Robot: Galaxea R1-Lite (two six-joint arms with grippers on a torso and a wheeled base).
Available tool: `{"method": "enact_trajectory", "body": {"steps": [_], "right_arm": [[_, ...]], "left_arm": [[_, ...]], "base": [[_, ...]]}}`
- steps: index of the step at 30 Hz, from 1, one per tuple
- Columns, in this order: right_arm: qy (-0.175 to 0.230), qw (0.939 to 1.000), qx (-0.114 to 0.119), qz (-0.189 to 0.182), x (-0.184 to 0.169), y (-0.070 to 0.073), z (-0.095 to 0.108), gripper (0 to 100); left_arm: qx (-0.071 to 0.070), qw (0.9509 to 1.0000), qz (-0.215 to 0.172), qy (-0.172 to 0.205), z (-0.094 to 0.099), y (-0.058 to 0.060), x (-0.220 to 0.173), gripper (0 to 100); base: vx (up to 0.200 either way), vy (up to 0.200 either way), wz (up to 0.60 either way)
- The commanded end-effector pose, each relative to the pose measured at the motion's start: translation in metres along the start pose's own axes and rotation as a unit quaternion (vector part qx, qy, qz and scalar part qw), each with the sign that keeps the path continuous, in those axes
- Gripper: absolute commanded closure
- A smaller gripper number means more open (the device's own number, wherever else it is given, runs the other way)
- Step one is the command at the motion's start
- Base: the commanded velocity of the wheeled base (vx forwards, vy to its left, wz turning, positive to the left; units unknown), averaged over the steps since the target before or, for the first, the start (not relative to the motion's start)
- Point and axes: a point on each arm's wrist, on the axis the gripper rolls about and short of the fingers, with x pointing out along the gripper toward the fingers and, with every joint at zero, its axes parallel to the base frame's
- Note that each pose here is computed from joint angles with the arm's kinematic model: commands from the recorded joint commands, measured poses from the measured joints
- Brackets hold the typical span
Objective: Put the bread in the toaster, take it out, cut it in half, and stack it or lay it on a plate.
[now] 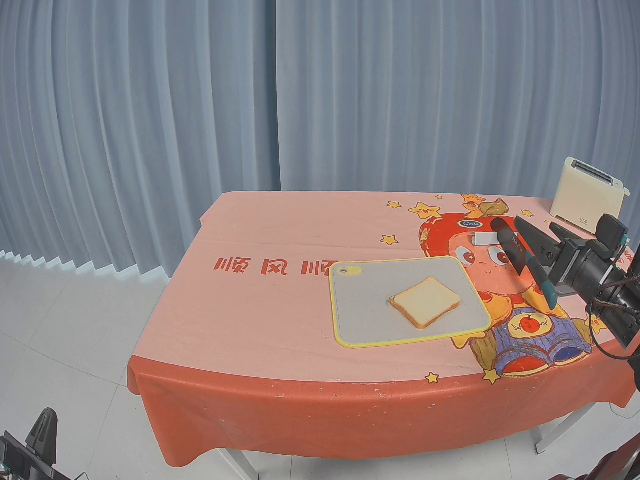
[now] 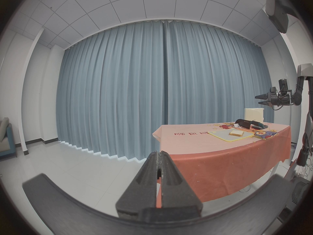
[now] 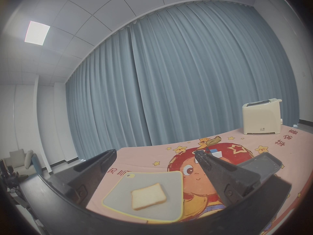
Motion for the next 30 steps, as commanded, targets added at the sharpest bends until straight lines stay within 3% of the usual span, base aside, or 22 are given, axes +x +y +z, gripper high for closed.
{"method": "enact_trajectory", "body": {"steps": [1, 12, 19, 30], "right_arm": [[0.005, 0.9999, -0.002, -0.011, -0.001, -0.005, -0.003, 0], [0.008, 0.9989, -0.015, -0.044, -0.002, -0.022, -0.003, 0], [0.009, 0.9988, -0.026, -0.042, -0.005, -0.040, 0.001, 0], [0.010, 0.9986, -0.031, -0.041, -0.008, -0.041, 0.001, 0]], "left_arm": [[0.000, 1.0000, 0.000, 0.000, -0.005, 0.000, 0.000, 100], [0.000, 1.0000, 0.000, 0.001, -0.005, 0.000, 0.000, 100], [0.000, 1.0000, 0.000, 0.001, -0.005, 0.000, 0.000, 100], [0.000, 1.0000, 0.000, 0.001, -0.005, 0.000, 0.000, 100]], "base": [[0.000, 0.000, 0.00], [0.000, 0.000, 0.00], [0.000, 0.000, 0.00], [0.000, 0.000, 0.00]]}}
